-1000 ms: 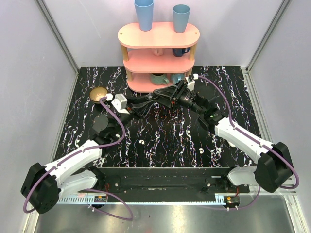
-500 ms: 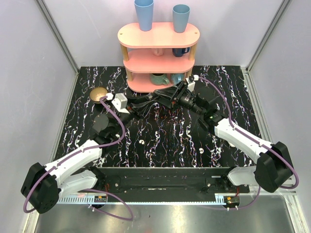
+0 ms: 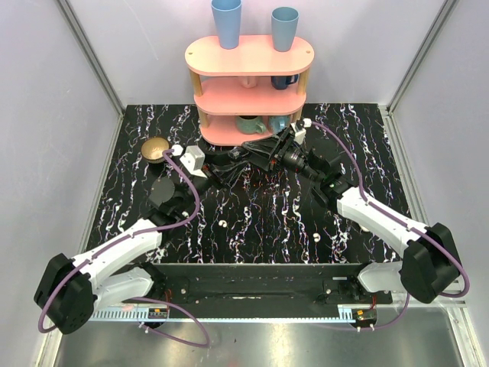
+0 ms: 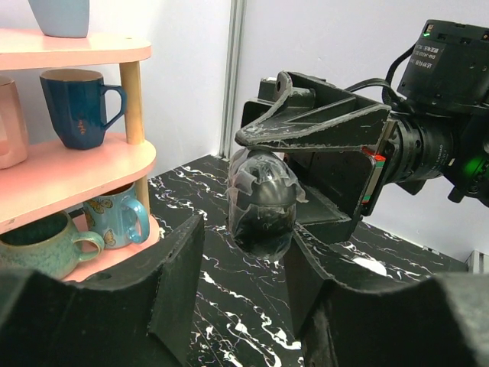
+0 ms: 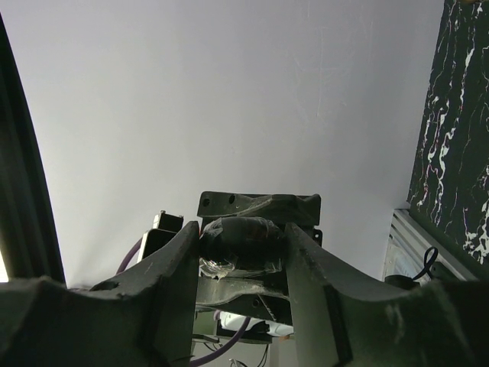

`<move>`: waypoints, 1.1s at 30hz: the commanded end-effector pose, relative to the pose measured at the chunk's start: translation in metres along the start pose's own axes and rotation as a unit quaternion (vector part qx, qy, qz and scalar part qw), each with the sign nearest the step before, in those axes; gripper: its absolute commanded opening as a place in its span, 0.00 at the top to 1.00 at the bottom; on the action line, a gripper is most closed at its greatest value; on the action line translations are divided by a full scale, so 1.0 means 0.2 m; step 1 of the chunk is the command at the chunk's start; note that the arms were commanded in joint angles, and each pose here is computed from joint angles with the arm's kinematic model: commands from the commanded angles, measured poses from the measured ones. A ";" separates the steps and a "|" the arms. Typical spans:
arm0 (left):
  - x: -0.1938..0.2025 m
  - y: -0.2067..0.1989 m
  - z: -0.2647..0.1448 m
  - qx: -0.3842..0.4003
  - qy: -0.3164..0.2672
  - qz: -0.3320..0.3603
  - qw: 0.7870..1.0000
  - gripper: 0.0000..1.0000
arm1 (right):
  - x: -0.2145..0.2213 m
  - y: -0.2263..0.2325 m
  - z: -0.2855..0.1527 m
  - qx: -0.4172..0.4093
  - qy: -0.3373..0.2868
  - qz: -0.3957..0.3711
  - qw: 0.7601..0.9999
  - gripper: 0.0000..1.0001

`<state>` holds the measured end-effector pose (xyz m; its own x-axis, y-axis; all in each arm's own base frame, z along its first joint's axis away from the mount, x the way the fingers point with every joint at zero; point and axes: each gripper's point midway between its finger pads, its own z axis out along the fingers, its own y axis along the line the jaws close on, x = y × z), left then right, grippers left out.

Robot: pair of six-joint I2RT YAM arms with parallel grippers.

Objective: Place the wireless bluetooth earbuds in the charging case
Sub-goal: Pass from the left arm to the right, then pass from the right arm to the left

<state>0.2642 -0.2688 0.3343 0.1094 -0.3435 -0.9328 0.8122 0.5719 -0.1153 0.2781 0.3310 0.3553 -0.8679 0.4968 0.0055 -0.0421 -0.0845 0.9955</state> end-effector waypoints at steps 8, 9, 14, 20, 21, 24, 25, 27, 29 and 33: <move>-0.21 -0.05 0.05 0.022 -0.077 0.004 0.997 0.48 | 0.02 0.06 -0.02 -0.023 0.011 -0.003 1.000 0.86; -0.20 -0.05 0.06 0.021 -0.075 0.003 0.997 0.48 | 0.01 0.06 -0.01 -0.023 0.010 -0.003 1.000 0.86; -0.22 -0.05 0.06 0.020 -0.085 -0.001 0.996 0.51 | 0.01 0.06 -0.02 -0.022 0.010 -0.003 1.000 0.86; -0.20 -0.05 0.07 0.024 -0.076 -0.006 0.997 0.61 | 0.01 0.06 -0.02 -0.024 0.010 -0.001 1.000 0.85; -0.20 -0.05 0.07 0.025 -0.076 -0.006 0.997 0.68 | 0.01 0.06 -0.02 -0.024 0.010 0.000 1.000 0.85; -0.20 -0.06 0.08 0.025 -0.076 -0.007 0.997 0.71 | 0.01 0.06 -0.02 -0.024 0.010 0.000 1.000 0.85; -0.20 -0.06 0.08 0.026 -0.076 -0.006 0.997 0.77 | 0.01 0.06 -0.02 -0.025 0.011 0.000 1.000 0.85; -0.20 -0.06 0.08 0.028 -0.074 -0.005 0.997 0.82 | 0.01 0.07 -0.02 -0.027 0.010 -0.001 1.000 0.82; -0.19 -0.06 0.08 0.029 -0.071 -0.002 0.997 0.96 | 0.01 0.07 -0.02 -0.028 0.011 -0.007 1.000 0.70; -0.19 -0.07 0.06 0.029 -0.072 0.002 0.997 1.00 | 0.01 0.11 -0.05 -0.040 0.007 -0.072 0.997 0.39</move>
<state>0.2646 -0.2747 0.3428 0.1153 -0.3989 -0.9097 0.8270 0.5459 -0.1345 0.2804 0.3285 0.3512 -0.8645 0.5024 0.0153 -0.0318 -0.0850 0.9959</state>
